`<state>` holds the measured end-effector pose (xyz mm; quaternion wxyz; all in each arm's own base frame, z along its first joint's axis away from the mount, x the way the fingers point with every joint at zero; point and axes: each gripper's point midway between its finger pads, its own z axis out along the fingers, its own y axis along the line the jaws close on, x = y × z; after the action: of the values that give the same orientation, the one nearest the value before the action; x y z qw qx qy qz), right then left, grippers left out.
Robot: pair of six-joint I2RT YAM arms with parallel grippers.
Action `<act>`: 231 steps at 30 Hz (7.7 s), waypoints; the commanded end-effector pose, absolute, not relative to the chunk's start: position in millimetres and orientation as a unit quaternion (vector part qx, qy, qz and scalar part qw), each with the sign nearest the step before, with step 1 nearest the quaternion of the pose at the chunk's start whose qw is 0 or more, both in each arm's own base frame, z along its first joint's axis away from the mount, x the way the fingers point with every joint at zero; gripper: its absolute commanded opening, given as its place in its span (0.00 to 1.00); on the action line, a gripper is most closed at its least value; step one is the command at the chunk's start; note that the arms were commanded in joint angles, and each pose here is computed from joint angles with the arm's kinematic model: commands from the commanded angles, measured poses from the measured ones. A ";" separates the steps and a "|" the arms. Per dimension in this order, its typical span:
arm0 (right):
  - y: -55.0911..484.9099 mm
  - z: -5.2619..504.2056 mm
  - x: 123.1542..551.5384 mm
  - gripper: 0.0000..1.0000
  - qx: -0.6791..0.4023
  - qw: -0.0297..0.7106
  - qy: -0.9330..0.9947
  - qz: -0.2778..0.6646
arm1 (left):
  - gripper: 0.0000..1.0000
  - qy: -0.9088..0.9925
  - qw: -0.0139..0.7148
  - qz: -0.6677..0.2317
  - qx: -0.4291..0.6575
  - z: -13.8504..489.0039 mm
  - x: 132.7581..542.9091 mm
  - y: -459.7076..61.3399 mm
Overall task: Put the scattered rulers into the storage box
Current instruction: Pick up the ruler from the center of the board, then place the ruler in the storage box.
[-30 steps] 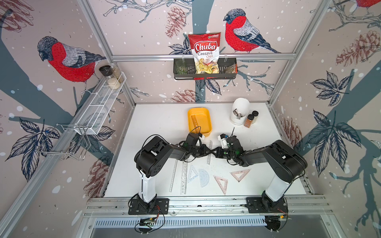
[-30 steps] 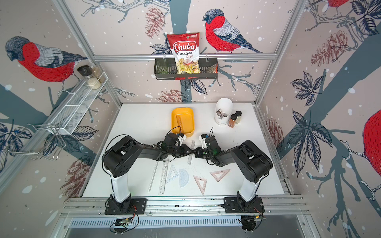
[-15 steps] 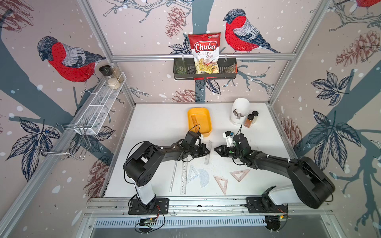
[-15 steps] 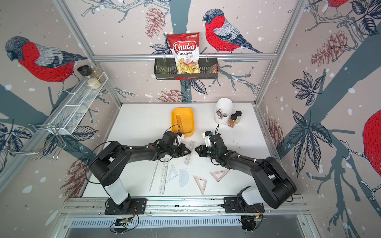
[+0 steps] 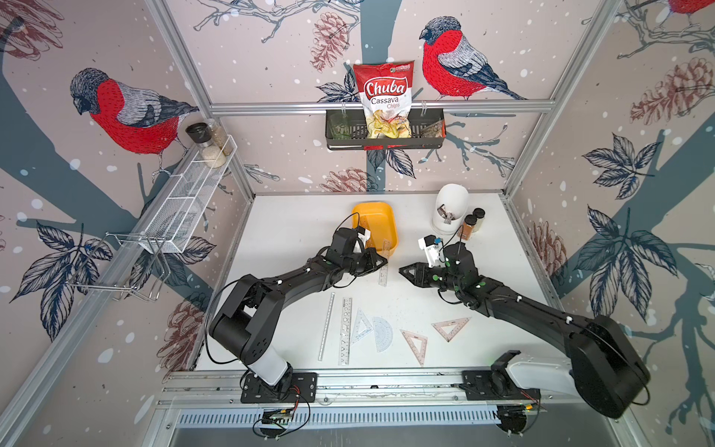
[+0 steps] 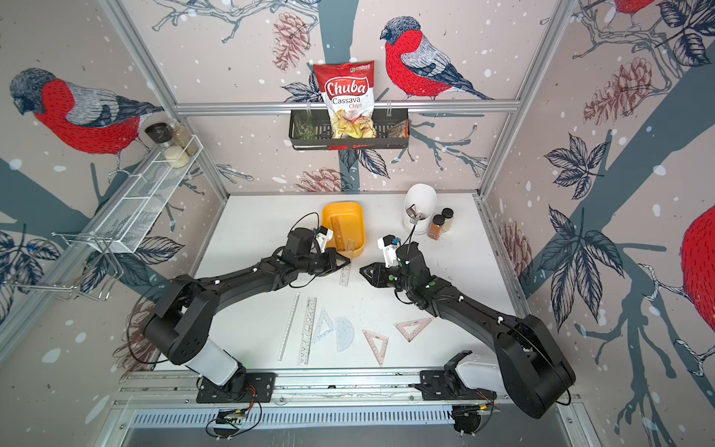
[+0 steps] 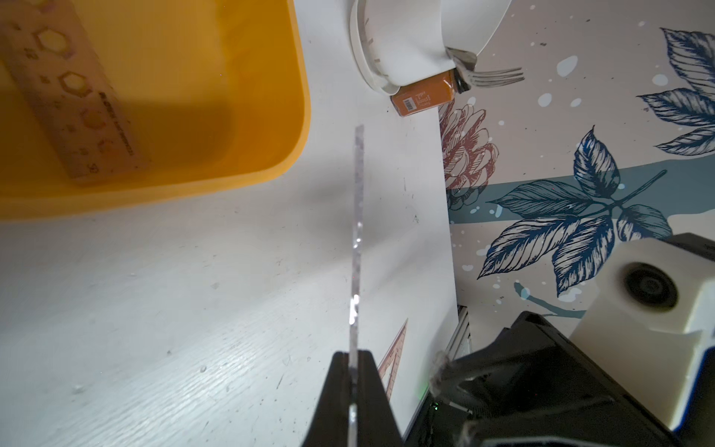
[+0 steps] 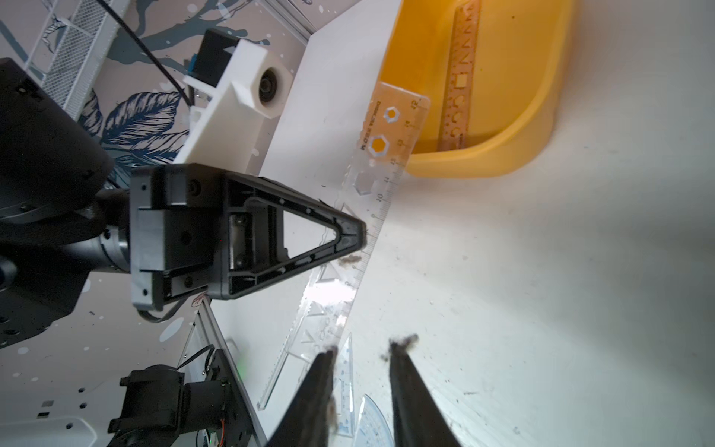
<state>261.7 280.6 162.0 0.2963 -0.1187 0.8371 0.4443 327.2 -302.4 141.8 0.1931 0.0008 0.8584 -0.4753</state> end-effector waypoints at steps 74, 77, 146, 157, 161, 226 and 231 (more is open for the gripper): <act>341.8 160.8 355.3 0.00 -0.124 0.212 0.835 0.493 | 0.65 0.800 0.258 -0.536 -0.071 199.8 391.4 -237.2; 337.4 146.9 374.6 0.00 -0.128 0.216 0.860 0.444 | 0.66 0.823 0.272 -0.494 -0.071 194.7 392.6 -224.4; 367.1 38.1 468.6 0.09 -0.158 0.170 0.939 0.253 | 0.68 0.866 0.276 -0.411 -0.068 162.0 397.8 -185.1; 370.5 37.5 468.4 0.12 -0.161 0.166 0.940 0.249 | 0.68 0.865 0.278 -0.412 -0.067 163.5 397.3 -184.3; 371.5 38.7 468.3 0.14 -0.163 0.167 0.940 0.248 | 0.68 0.865 0.279 -0.412 -0.068 163.9 397.4 -183.6; 355.6 127.6 371.2 0.34 -0.209 0.279 0.906 0.241 | 0.71 0.895 0.238 -0.371 -0.074 121.3 402.7 -198.9; 348.6 123.0 357.7 0.35 -0.207 0.277 0.906 0.246 | 0.71 0.896 0.233 -0.372 -0.069 117.8 402.4 -209.2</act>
<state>354.5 346.1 113.3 0.2544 -0.2127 0.9139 0.2341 399.0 -205.0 115.8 0.2282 -0.0696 0.8974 -0.3712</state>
